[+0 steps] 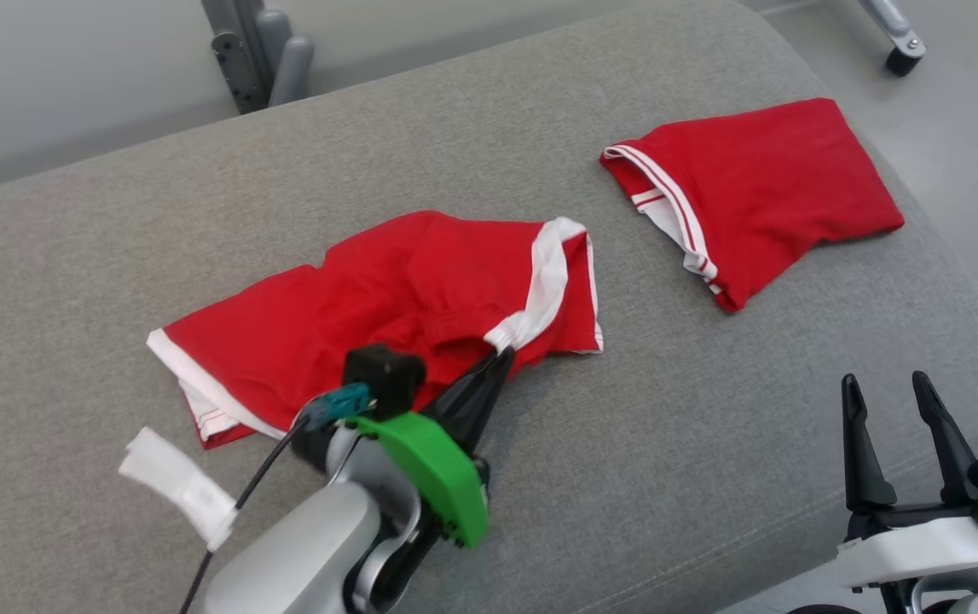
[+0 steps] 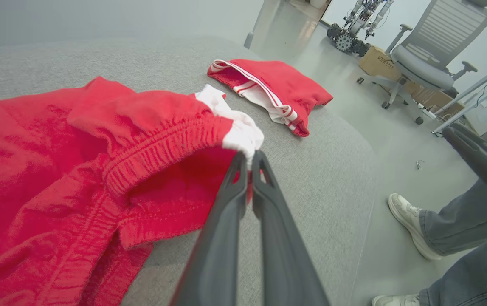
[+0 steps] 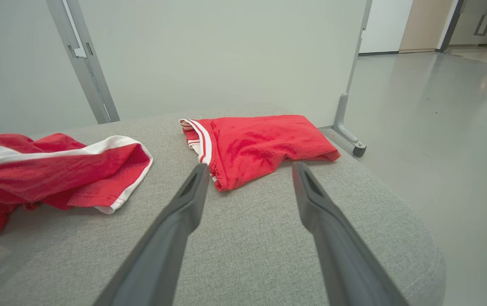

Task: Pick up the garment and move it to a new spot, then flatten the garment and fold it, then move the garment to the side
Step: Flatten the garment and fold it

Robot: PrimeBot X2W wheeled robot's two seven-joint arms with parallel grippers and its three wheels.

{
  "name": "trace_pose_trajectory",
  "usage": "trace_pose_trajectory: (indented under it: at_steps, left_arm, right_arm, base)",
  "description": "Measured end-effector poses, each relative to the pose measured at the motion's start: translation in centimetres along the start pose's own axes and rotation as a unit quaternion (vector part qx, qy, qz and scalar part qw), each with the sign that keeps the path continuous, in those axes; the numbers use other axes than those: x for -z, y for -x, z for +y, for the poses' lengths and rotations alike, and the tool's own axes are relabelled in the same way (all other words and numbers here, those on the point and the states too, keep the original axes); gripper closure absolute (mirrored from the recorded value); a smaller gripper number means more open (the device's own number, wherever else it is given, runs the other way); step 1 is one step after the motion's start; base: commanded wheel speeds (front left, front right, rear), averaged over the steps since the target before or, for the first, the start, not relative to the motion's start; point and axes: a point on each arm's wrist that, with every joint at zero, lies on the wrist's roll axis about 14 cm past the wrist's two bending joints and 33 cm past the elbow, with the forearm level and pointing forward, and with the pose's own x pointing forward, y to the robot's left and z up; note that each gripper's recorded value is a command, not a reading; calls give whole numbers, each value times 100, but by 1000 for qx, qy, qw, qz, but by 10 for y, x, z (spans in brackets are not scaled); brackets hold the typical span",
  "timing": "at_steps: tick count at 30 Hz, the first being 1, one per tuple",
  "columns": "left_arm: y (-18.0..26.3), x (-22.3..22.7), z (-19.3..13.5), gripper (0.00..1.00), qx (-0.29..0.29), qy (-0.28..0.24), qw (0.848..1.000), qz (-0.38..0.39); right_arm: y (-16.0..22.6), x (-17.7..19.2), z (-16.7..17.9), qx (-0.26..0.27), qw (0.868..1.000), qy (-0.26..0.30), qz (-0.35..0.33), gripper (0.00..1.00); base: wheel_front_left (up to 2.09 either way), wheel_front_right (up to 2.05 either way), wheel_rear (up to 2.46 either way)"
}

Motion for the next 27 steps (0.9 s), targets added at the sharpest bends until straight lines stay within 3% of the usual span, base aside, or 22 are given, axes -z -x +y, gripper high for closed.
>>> trace_pose_trajectory:
  at_steps: [5,11,15,27]
  left_arm:
    - [60,15,38,100,-77,13,997,18]
    - [148,45,72,100,-186,44,980,56]
    - [175,54,70,100,-221,73,971,51]
    - [232,70,85,100,-308,96,946,45]
  right_arm:
    - [-6,1,11,-21,1000,-2,-1,0]
    - [-16,5,33,-59,998,-6,3,0]
    - [-23,6,48,-83,996,-8,2,0]
    - [-32,7,75,-129,992,-10,1,0]
  base:
    - [0,0,0]
    - [0,0,0]
    - [0,0,0]
    - [0,0,0]
